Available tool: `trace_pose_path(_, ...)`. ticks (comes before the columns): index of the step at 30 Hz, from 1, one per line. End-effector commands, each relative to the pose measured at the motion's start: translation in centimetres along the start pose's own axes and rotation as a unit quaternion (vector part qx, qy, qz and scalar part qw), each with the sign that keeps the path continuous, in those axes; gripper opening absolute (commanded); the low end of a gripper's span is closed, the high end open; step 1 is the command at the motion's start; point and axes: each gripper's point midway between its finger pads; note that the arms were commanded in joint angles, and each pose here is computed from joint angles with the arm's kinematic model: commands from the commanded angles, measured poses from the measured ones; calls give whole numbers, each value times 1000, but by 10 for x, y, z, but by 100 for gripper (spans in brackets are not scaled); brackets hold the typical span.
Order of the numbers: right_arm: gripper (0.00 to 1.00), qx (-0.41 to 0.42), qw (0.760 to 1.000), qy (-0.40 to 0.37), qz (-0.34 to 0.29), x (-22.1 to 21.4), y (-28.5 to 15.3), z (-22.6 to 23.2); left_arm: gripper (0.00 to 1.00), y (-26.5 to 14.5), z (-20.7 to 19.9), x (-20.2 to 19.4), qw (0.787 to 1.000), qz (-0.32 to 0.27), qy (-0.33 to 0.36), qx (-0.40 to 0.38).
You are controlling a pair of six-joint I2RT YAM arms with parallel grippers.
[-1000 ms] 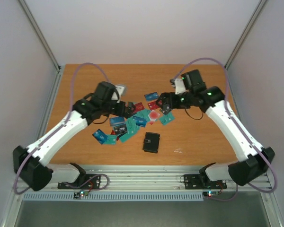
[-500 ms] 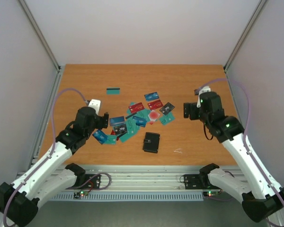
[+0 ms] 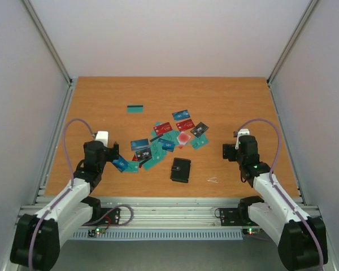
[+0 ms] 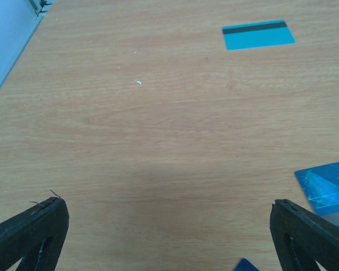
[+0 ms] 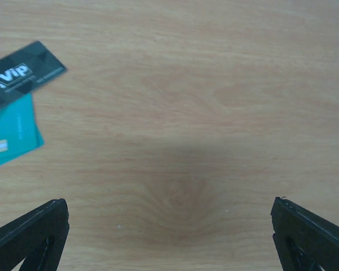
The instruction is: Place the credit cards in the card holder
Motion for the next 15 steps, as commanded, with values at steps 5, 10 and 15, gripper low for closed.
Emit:
trace_pose_path(5,98,1,991,45,-124,28,42,-11,98,42,-13,44,997,-61,-15,-48)
trace_pose_path(10,98,23,986,68,-152,48,66,-19,99,60,-9,66,991,-110,-37,-64)
trace_pose_path(15,99,52,983,76,-161,63,86,-19,98,77,-1,66,984,-155,-55,-74)
Point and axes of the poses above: each gripper's point midway between its finger pads, its own y axis out along the fingers, its own z axis along the line the jaws close on, x = y × z, and after that the axes turned 14 degrees about -y, right-handed
